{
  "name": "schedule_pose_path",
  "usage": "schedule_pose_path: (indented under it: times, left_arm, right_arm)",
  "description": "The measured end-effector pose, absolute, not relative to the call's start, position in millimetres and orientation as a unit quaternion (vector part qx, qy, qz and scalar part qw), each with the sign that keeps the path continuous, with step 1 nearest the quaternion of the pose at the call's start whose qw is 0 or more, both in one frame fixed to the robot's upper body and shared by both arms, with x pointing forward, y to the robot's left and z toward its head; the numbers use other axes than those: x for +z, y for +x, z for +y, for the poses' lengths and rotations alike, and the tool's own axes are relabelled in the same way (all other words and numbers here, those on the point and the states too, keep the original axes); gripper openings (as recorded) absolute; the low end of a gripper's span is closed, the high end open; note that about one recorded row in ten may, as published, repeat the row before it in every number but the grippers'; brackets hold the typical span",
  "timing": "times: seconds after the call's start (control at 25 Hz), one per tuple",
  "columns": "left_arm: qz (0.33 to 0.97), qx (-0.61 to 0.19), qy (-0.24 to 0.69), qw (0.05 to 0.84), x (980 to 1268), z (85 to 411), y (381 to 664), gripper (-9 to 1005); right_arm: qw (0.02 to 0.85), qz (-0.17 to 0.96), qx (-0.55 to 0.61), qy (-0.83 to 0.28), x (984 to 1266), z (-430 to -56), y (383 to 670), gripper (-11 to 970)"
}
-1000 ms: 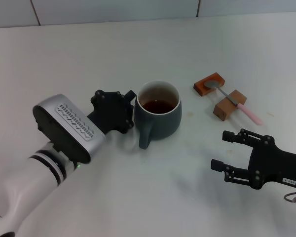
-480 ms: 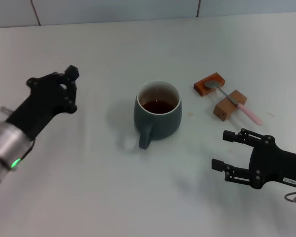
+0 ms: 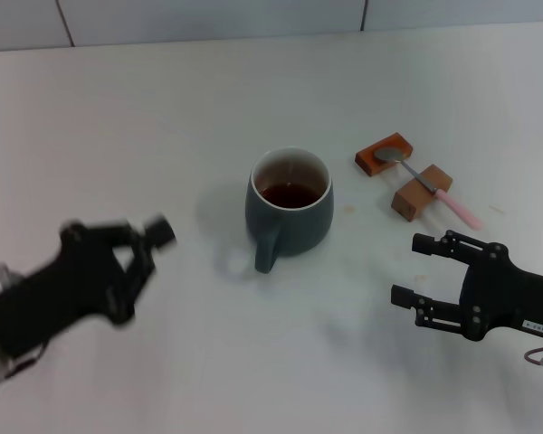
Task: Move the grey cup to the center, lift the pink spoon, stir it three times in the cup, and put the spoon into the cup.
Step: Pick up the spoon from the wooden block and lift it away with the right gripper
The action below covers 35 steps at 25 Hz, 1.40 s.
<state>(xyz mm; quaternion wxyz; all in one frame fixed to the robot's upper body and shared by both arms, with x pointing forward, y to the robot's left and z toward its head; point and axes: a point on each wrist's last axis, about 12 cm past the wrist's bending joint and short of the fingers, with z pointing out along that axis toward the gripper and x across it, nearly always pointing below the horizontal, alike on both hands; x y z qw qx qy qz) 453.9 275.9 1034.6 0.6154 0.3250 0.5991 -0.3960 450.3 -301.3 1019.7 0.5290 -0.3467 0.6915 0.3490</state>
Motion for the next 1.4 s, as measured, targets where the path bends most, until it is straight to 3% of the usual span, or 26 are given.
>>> schedule_pose_path:
  times: [0.32,0.8,1.4]
  left_arm:
    - [0.615,-0.377,0.361,0.591,1016,272,429,66]
    - [0.641,-0.352,0.363,0.578,1005,275,421,128]
    - [0.639,-0.352,0.388,0.563,1002,276,416,672]
  right_arm:
    - [0.530,0.692,0.348,-0.346,1020,-302,450,784]
    - [0.530,0.693,0.349,-0.342,1019,-302,449,785]
    - [0.529,0.696,0.350,-0.337,1018,-303,445,785]
